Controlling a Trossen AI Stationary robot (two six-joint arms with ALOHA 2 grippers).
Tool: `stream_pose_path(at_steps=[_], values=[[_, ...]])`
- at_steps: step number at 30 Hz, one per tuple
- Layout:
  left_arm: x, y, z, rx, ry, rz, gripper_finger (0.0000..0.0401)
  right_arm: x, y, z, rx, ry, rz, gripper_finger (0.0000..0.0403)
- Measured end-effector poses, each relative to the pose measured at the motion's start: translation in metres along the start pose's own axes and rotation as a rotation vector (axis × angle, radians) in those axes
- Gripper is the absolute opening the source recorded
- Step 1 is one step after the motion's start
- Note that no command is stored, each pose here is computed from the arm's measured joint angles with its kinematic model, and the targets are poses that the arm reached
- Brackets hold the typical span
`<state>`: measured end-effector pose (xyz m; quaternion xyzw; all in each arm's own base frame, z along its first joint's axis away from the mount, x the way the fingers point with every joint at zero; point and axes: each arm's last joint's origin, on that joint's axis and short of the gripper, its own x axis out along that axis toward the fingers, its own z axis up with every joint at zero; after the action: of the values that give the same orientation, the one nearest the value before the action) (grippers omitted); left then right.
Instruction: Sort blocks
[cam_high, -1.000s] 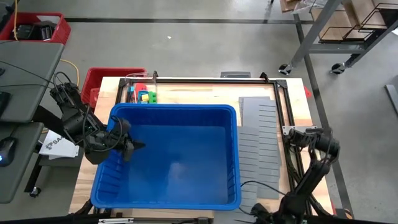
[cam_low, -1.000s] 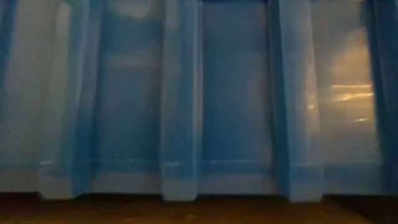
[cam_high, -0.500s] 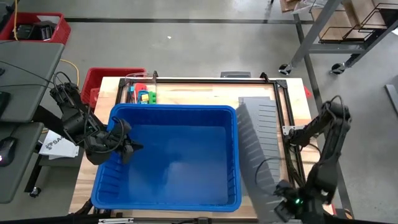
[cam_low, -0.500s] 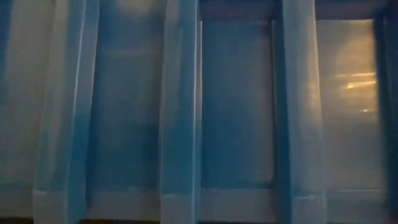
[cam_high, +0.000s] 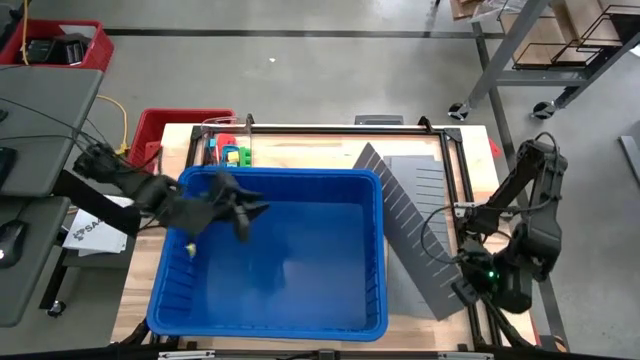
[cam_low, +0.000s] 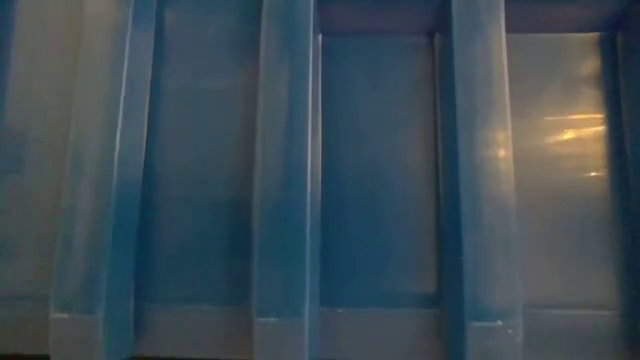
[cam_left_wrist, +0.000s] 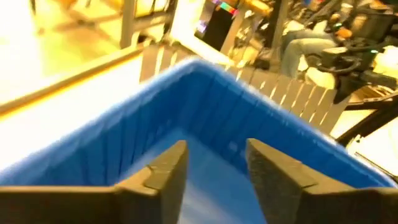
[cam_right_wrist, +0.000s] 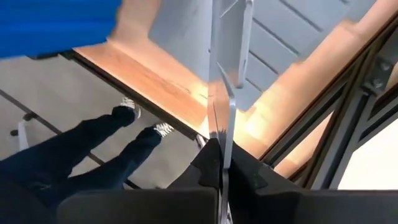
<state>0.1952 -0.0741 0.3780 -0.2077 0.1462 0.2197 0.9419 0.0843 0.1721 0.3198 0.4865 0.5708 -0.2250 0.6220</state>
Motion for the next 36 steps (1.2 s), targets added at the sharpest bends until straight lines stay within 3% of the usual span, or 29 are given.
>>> stream_pose_path(at_steps=[6,12,17,20,29,36], values=[[0.067,0.0,0.033,0.113,-0.103,-0.107,0.0214,-0.015,-0.003,0.01,0.016,-0.052,-0.006,0.0],[0.137,0.007,0.063,0.287,-0.056,-0.146,0.0218,-0.055,-0.002,0.019,-0.01,-0.175,-0.044,0.0],[0.181,-0.005,0.095,0.47,-0.111,-0.146,0.0218,-0.07,0.004,0.022,-0.013,-0.239,0.076,0.0],[0.205,-0.015,0.107,0.565,-0.103,-0.179,0.0218,-0.07,0.006,0.025,-0.005,-0.28,0.09,0.0],[0.28,-0.019,0.111,0.674,0.168,-0.289,0.0218,-0.066,0.01,0.025,-0.06,-0.31,0.079,0.0],[0.311,-0.01,0.107,0.635,0.197,-0.331,0.0218,-0.066,0.014,0.027,-0.046,-0.371,0.119,0.0]])
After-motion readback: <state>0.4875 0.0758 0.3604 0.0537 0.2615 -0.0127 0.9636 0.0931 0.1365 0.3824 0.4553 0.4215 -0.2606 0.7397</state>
